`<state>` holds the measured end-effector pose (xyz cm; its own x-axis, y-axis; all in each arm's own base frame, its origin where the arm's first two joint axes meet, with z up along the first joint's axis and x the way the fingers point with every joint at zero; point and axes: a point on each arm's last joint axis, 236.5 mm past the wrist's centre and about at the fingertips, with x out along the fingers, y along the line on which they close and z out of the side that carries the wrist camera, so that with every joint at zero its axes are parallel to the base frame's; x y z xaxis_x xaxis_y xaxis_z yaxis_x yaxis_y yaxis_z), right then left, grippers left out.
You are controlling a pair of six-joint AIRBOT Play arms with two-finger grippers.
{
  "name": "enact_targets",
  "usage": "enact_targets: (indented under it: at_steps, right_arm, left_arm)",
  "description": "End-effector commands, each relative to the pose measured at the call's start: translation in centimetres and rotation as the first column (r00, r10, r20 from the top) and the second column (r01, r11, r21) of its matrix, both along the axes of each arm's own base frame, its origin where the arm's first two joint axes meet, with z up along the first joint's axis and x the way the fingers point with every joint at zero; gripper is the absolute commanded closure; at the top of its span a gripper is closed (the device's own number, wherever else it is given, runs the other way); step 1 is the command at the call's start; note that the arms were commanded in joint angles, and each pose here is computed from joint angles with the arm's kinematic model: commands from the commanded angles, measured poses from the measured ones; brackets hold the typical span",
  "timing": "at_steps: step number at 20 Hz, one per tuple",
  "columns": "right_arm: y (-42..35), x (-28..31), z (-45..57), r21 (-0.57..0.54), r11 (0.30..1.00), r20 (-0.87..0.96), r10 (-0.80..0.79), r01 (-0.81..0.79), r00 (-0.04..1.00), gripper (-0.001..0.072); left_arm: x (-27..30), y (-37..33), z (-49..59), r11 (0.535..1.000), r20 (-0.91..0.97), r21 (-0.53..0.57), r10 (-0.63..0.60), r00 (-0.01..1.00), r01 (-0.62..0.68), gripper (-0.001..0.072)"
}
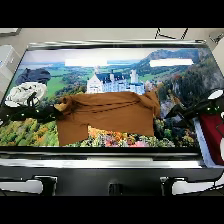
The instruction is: Fold the clothes and pants, and hang the long-sleeved shirts on hangers.
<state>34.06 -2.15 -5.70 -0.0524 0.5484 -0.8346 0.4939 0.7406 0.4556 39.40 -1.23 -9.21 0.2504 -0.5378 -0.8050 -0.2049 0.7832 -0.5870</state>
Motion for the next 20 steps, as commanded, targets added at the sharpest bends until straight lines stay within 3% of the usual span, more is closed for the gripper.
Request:
enact_targets:
  at_steps: [1,2,3,12,14,15,16,18,20]
  right_arm:
    - [0.3,-0.5,0.1,0.017,1.000,-0.017,0.008,-0.008,1.000,0.0038]
    - [0.4,-0.8,-0.1,0.012,1.000,-0.025,0.020,-0.019,0.999,0.0039]
    - [0.8,-1.2,-0.4,0.005,0.999,-0.040,0.042,-0.042,0.998,0.0039]
    - [10.2,-3.3,-4.8,-0.017,0.968,-0.045,0.249,-0.249,0.968,0.0050]
    - [12.4,-3.4,-4.5,0.006,0.965,-0.046,0.263,-0.263,0.964,0.0246]
    - [13.3,-3.6,-4.4,0.017,0.961,-0.042,0.278,-0.277,0.960,0.0421]
    - [13.8,-3.6,-4.2,0.017,0.956,-0.036,0.293,-0.292,0.956,0.0684]
    - [13.6,-2.0,-1.8,-0.002,0.944,0.046,0.330,-0.330,0.943,0.0678]
    - [11.5,3.1,3.9,-0.184,0.920,0.251,0.383,-0.345,0.889,0.0678]
  left_arm:
    - [1.3,-1.2,-0.2,1.000,0.053,-0.006,-0.008,0.999,0.008,0.0458]
    - [1.3,-1.2,-0.1,1.000,0.054,-0.009,-0.006,0.998,0.007,0.0628]
    - [1.3,-1.2,-0.1,1.000,0.055,-0.010,-0.009,0.998,0.009,0.0677]
    - [0.6,-2.1,4.1,0.998,0.112,-0.017,-0.054,0.992,0.057,0.0678]
    - [0.5,-2.3,5.1,0.998,0.124,-0.019,-0.052,0.991,0.055,0.0678]
    - [0.6,-2.5,5.9,0.998,0.137,-0.029,-0.044,0.990,0.048,0.0678]
    - [0.6,-2.9,6.9,0.998,0.152,-0.049,-0.040,0.987,0.048,0.0678]
    - [1.3,-3.4,10.3,0.996,0.235,-0.061,-0.041,0.971,0.057,0.0679]
    - [3.1,-3.0,17.7,0.999,0.430,0.002,-0.046,0.902,0.050,0.0680]
